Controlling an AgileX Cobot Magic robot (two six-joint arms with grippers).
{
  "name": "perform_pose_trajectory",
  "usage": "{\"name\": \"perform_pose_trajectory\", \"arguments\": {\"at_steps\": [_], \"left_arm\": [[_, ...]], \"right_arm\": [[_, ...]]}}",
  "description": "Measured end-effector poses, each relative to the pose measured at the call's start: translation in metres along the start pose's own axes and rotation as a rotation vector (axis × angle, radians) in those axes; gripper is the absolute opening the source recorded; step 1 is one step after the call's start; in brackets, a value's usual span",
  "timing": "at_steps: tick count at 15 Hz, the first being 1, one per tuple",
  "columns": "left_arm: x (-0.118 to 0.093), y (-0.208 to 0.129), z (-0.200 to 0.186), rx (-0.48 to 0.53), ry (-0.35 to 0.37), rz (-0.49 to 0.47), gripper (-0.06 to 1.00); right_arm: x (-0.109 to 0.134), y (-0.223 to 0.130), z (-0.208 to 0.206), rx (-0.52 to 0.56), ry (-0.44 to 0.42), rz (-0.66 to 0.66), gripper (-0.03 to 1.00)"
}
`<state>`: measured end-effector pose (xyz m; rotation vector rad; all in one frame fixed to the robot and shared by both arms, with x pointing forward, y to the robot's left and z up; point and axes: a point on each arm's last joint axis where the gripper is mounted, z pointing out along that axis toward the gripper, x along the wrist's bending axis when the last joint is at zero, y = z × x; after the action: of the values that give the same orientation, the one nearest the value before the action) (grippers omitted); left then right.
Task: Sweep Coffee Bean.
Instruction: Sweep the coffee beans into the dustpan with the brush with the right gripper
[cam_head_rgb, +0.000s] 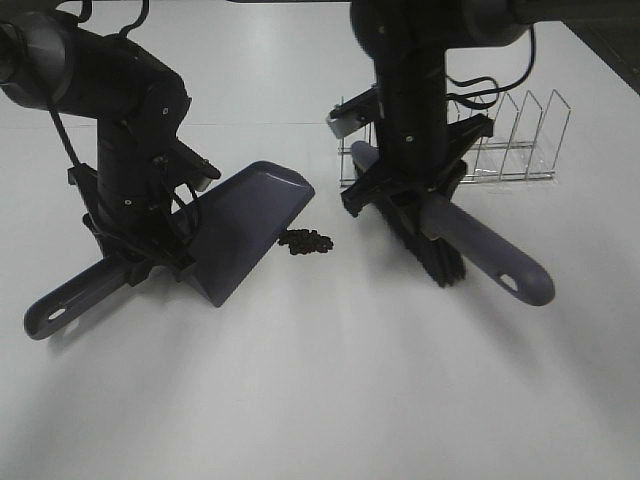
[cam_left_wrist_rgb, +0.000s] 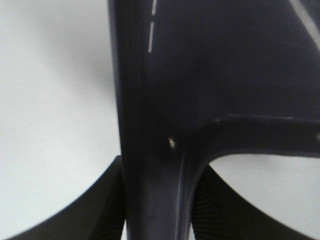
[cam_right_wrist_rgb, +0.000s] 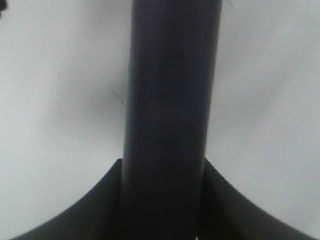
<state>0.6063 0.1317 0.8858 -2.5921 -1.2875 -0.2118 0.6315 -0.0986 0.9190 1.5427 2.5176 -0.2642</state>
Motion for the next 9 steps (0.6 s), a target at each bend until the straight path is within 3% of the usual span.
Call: {"name": "perform_pose_trajectory", "arguments": {"at_steps": [4, 6, 9], "left_arm": [[-0.003, 0.0, 0.0, 0.006, -0.028, -0.015, 0.33], [-0.007, -0.001, 0.001, 0.02, -0.073, -0.045, 0.33], [-0.01, -0.001, 0.002, 0.024, -0.104, -0.062, 0.33]], "right_arm": [[0.044, 0.024, 0.002, -0.047, 0.03, -0.062, 0.31], [0.066, 0.038, 0.007, -0.06, 0.158, -0.031, 0.31], [0.073, 0.042, 0.0, -0.073, 0.241, -0.005, 0.31]]}}
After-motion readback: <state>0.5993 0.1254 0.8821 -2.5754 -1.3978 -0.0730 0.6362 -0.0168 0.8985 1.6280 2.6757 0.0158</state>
